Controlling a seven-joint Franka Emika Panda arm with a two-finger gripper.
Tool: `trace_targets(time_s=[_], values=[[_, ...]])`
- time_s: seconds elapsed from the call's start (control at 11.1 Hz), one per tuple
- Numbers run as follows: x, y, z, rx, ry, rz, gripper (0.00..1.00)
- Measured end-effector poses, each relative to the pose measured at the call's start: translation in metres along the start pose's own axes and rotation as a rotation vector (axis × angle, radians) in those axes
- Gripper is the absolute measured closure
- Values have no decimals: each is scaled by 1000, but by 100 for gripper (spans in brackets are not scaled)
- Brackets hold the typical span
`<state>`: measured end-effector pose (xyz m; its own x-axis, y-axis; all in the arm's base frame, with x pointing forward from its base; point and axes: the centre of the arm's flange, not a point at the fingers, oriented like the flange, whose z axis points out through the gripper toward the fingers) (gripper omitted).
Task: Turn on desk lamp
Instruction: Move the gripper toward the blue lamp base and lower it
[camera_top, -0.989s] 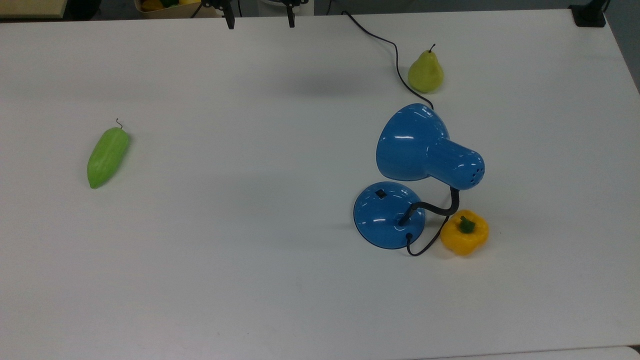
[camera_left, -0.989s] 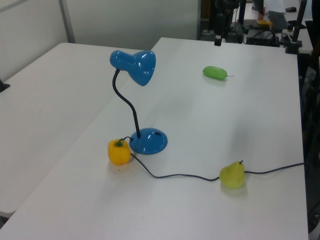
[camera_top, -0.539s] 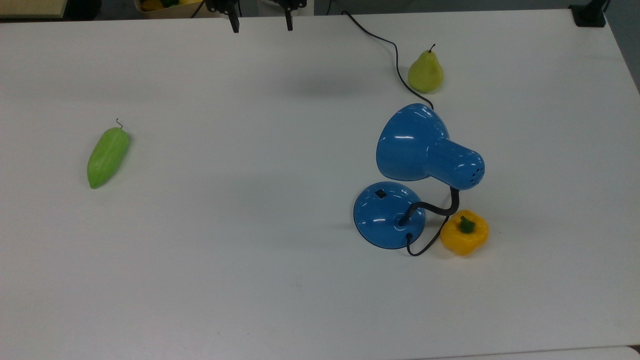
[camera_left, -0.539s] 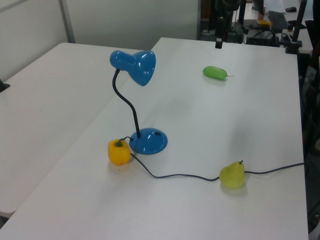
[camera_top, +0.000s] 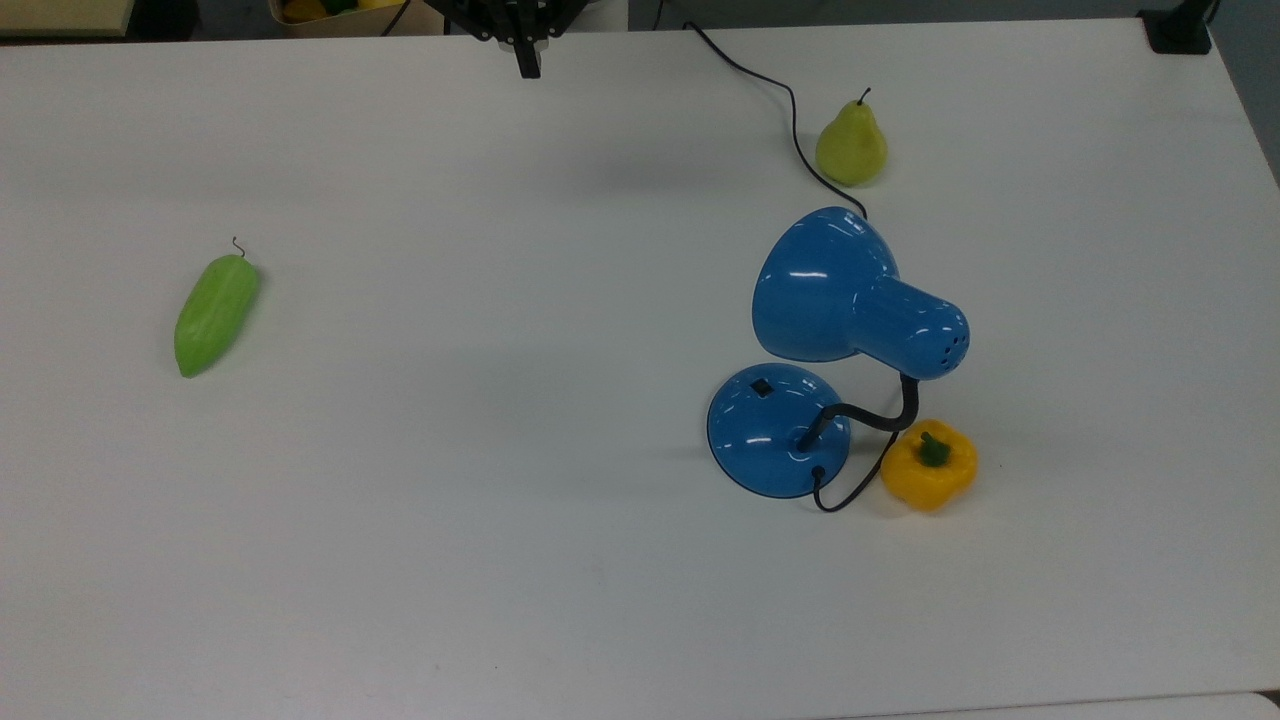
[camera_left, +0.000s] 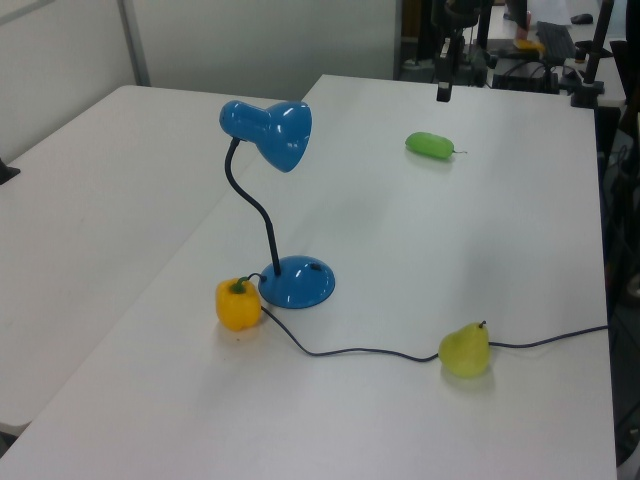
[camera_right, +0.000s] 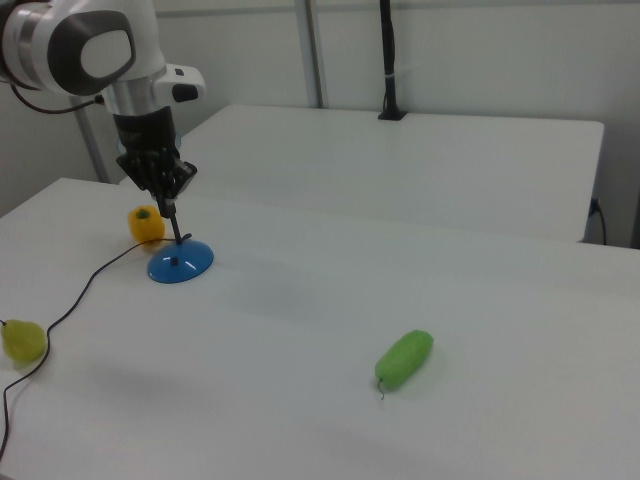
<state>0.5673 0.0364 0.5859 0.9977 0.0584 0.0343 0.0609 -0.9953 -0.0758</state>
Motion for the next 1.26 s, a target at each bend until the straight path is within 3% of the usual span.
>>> trace_targets(time_s=[0.09,0.36,0.54,0.81,0.99,1.26], values=[[0,0,2,0,-4,-9,99],[2,-13,17,29,-29,-234,99],[9,-25,36,37,-59,-326,99],[32,-43,63,26,-26,-378,99],[45,-68,89,-14,3,-431,99],[52,-85,132,-38,84,-463,99]])
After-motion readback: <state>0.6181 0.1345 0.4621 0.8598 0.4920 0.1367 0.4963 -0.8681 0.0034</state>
